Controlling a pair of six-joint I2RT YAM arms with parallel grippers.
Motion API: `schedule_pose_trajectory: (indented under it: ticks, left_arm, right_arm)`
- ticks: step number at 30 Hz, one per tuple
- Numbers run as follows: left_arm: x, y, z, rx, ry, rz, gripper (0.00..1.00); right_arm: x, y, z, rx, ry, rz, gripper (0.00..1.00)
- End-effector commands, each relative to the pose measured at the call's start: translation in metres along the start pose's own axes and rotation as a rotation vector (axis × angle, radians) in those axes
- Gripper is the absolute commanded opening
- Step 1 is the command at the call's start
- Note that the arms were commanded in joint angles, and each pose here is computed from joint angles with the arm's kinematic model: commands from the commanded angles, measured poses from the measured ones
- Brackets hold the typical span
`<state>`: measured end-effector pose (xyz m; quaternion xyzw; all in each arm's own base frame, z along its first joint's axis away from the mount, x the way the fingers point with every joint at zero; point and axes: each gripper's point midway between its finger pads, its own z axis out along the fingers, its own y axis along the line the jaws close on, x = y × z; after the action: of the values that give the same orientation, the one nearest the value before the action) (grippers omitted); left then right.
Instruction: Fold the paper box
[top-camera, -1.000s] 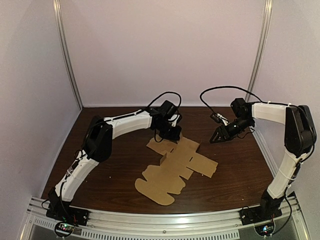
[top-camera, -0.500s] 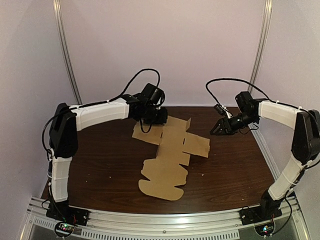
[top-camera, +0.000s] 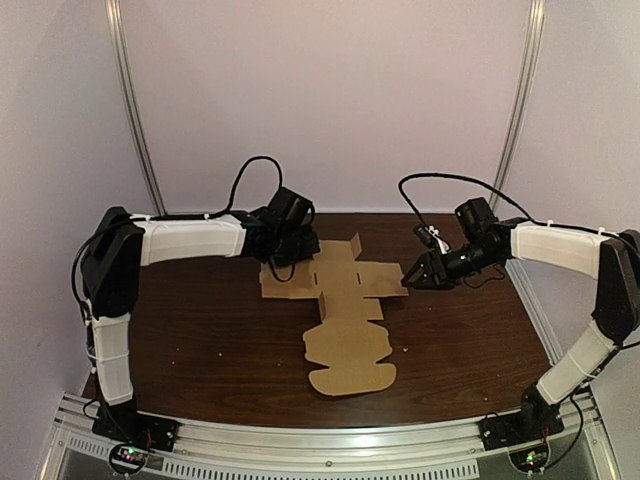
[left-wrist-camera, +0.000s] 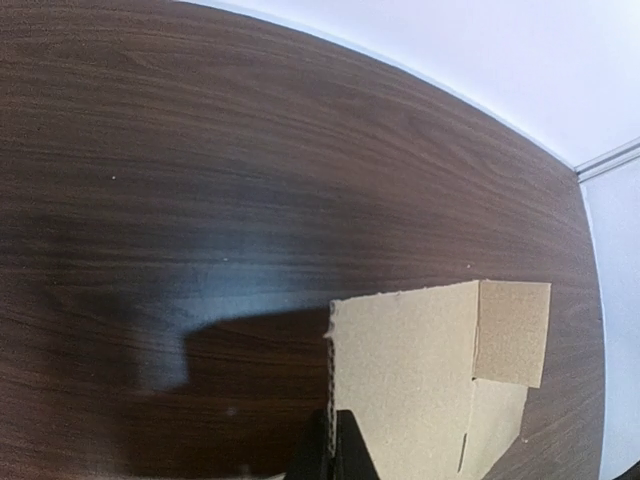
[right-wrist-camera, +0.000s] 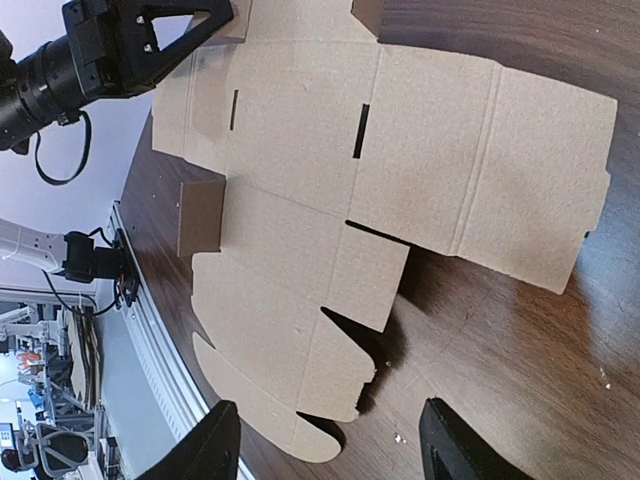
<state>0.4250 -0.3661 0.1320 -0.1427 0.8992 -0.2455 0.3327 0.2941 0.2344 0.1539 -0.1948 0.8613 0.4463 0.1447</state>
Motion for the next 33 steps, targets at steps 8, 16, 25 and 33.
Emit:
schedule_pose_trajectory:
  ticks: [8,16,25,33]
  left_arm:
    - [-0.035,-0.026,-0.031,0.178,-0.133,-0.152,0.00]
    - [-0.025,-0.021,-0.029,0.192,-0.102,-0.168,0.00]
    - [-0.026,-0.026,-0.032,0.230,-0.107,-0.189,0.00]
    - [-0.024,-0.026,-0.031,0.239,-0.101,-0.196,0.00]
  right_arm:
    - [-0.001,-0.016,0.039,-0.001,0.061,0.027,0.63]
    - [-0.001,-0.022,0.058,0.002,0.105,0.018,0.64]
    - [0.001,-0.035,0.070,0.025,0.133,0.038,0.65]
    - [0.000,-0.037,0.086,-0.059,0.157,0.078,0.65]
